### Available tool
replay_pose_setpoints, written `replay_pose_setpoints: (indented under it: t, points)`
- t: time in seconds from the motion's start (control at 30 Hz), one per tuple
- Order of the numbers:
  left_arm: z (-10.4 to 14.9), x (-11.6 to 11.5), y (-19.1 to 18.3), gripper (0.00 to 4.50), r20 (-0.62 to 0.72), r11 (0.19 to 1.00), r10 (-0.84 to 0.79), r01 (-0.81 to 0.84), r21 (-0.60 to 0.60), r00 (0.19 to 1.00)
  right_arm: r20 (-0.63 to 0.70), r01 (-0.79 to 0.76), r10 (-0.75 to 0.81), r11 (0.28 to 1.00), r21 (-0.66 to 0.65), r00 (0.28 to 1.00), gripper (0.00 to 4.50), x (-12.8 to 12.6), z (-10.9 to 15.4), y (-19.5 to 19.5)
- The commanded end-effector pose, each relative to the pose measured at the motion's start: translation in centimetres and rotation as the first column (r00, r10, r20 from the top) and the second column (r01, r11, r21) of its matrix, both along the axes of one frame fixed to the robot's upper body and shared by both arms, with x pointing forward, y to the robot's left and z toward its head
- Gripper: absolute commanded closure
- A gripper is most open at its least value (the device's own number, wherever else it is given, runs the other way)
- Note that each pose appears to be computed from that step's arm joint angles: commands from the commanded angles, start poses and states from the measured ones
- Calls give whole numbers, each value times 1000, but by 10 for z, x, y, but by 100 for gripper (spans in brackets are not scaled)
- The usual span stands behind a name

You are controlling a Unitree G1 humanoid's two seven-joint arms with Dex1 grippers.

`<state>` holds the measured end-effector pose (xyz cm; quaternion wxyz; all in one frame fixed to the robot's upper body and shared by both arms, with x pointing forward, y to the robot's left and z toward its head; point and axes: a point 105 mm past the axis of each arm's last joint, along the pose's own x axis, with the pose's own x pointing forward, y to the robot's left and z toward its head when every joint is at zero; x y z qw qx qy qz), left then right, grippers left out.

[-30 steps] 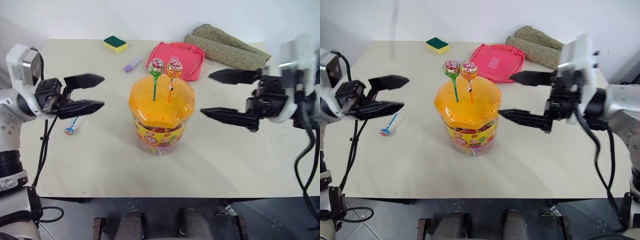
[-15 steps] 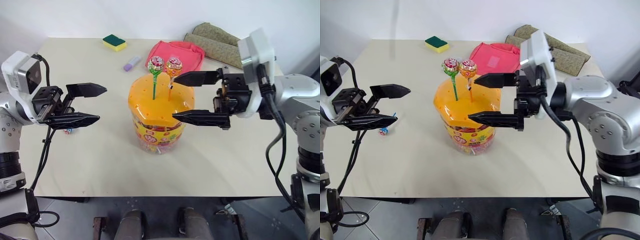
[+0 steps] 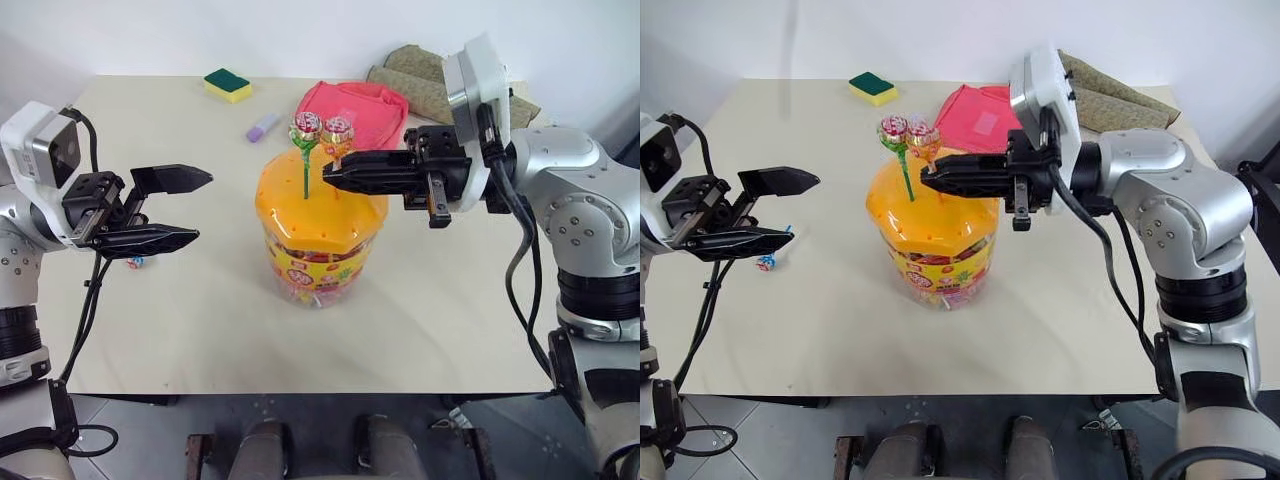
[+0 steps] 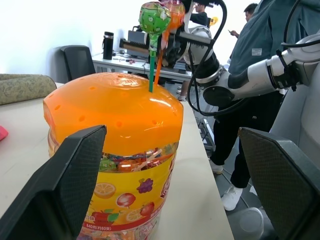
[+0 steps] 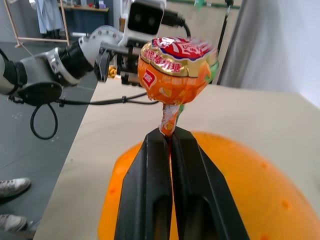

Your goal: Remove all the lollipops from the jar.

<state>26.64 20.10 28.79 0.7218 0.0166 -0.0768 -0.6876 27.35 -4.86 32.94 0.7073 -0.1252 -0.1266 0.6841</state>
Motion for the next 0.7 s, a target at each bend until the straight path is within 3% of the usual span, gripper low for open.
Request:
replay_pose_setpoints:
  t: [0.03, 0.27, 0.4, 0.53, 0.6, 0.7]
  points:
    - [10, -5, 0, 0, 58, 1000, -13, 13, -9, 998, 92, 27, -37, 994, 111, 995, 445, 1, 35, -11]
    - [9, -5, -2, 0, 53, 998, -54, 55, -16, 997, 93, 134, -162, 959, 250, 982, 445, 14, 75, -46]
    - [6, -5, 5, 0, 42, 999, -41, 41, -3, 998, 9, 337, -347, 917, 215, 938, 445, 24, 75, -92]
    - [-3, -4, 19, 0, 37, 1000, 8, -8, 25, 999, -132, 569, -571, 821, -54, 811, 445, 30, 26, -147]
    - [-7, -1, 24, 0, 50, 997, 54, -56, 44, 997, -194, 635, -639, 767, -91, 744, 445, 31, 6, -167]
    - [-8, -1, 28, 0, 66, 996, 81, -84, 39, 995, -304, 714, -739, 668, -212, 601, 445, 33, -46, -195]
